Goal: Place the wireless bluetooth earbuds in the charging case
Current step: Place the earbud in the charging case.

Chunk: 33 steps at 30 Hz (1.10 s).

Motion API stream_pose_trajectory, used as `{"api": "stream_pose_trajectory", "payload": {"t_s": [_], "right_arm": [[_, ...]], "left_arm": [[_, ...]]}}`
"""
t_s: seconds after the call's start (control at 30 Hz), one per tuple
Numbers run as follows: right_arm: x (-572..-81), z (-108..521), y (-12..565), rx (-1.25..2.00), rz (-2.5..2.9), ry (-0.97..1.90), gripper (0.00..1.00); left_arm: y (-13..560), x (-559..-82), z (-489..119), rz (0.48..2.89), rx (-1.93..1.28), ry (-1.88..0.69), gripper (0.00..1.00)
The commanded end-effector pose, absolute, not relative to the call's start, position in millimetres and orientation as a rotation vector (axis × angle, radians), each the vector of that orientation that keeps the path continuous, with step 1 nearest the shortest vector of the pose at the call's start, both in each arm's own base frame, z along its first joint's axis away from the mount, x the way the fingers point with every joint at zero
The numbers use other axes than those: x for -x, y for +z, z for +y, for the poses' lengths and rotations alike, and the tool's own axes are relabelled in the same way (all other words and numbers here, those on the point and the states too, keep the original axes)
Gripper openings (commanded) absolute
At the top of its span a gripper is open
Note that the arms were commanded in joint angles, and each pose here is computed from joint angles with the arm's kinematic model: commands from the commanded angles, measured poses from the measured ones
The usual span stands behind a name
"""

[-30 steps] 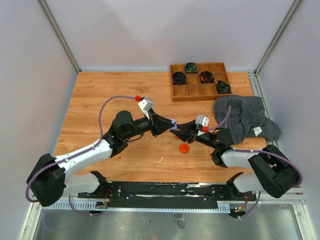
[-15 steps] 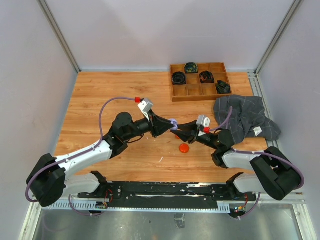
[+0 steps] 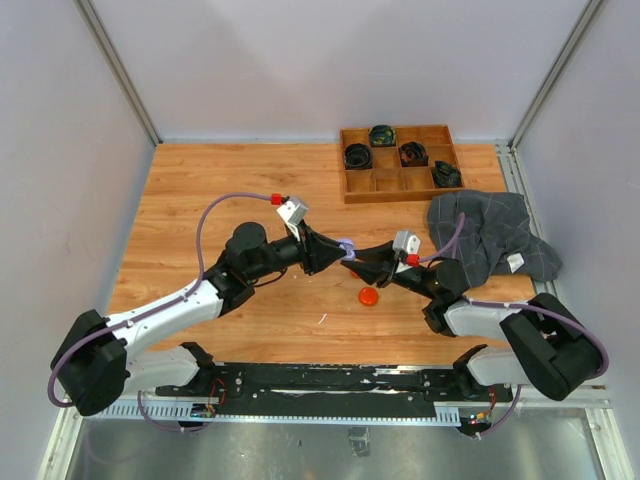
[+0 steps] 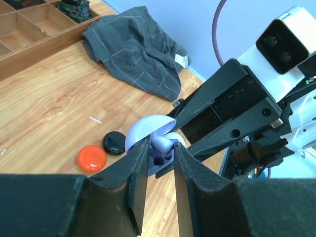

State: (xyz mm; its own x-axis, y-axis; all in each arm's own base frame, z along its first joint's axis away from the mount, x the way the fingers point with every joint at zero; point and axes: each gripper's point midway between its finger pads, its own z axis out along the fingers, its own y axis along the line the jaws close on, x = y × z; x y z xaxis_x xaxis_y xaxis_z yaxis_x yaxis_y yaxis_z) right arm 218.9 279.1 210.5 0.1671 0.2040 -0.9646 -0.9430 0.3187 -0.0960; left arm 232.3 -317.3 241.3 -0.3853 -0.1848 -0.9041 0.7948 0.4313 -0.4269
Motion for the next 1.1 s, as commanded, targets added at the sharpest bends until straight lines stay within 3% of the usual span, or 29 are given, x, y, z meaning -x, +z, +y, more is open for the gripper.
{"api": "stream_pose_trajectory", "payload": {"t_s": [0.0, 0.6, 1.07], "right_arm": [[-203.9, 285.8, 226.0, 0.928, 0.971, 1.015, 0.14], [-209.5, 288.3, 208.4, 0.946, 1.015, 0.984, 0.13], [-210.4, 289.2, 202.7, 0.968, 1.030, 0.964, 0.12]], "left_arm": [[244.1, -238.9, -315.3, 1.655, -0.548, -1.103, 0.33], [243.2, -234.0, -313.3, 1.851, -0.534, -1.090, 0.36], [251.4, -213.0, -325.6, 1.894, -0.648, -1.205, 0.24]]}}
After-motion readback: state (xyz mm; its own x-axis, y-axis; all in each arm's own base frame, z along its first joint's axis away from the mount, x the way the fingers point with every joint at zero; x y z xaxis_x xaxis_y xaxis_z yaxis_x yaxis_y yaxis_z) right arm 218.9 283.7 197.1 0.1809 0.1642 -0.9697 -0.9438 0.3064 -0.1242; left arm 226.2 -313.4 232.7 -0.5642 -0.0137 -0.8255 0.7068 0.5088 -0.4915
